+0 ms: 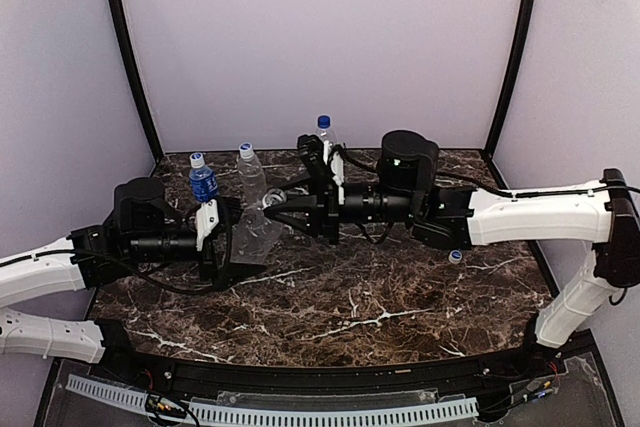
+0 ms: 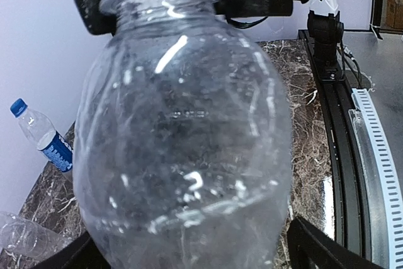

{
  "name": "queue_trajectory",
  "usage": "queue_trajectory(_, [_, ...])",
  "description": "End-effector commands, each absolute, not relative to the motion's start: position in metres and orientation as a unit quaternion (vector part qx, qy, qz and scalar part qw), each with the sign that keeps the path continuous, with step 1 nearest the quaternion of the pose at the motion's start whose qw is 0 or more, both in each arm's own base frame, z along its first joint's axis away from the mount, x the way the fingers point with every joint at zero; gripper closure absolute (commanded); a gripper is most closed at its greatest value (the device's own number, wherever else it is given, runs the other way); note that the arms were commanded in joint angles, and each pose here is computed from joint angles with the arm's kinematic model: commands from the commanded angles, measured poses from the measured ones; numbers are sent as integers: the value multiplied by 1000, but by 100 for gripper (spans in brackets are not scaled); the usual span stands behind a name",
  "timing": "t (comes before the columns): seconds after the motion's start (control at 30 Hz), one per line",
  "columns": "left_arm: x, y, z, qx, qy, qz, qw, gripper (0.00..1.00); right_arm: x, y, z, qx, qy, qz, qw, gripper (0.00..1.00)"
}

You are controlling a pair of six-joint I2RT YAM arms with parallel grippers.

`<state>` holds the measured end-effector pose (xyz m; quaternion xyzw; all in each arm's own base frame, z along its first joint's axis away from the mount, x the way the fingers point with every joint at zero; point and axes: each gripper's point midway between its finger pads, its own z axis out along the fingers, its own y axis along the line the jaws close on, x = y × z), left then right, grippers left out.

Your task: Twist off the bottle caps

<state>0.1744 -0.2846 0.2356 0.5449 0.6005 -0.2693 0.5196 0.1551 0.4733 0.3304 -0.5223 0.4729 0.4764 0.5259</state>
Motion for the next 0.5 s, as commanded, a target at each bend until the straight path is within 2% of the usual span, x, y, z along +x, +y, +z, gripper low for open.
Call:
queue_trajectory(0.0, [181, -279, 242, 531, 600, -250, 544, 1, 177, 457, 349, -504, 518, 455, 520, 95])
queue_trajectory(0.17, [187, -273, 240, 522, 608, -234, 550, 1, 195, 423, 327, -534, 593, 417, 436, 96])
queue_trajectory(0.3, [187, -269, 236, 518, 614, -233, 548, 1, 215, 372, 293, -542, 667, 355, 368, 100])
queue_trajectory(0.4, [185, -268, 235, 519, 613, -237, 546, 1, 249, 323, 275, -499, 734, 300, 349, 100])
queue_trajectory(0.47, [185, -267, 234, 520, 613, -239, 545, 1, 288, 282, 266, -428, 796, 235, 357, 100])
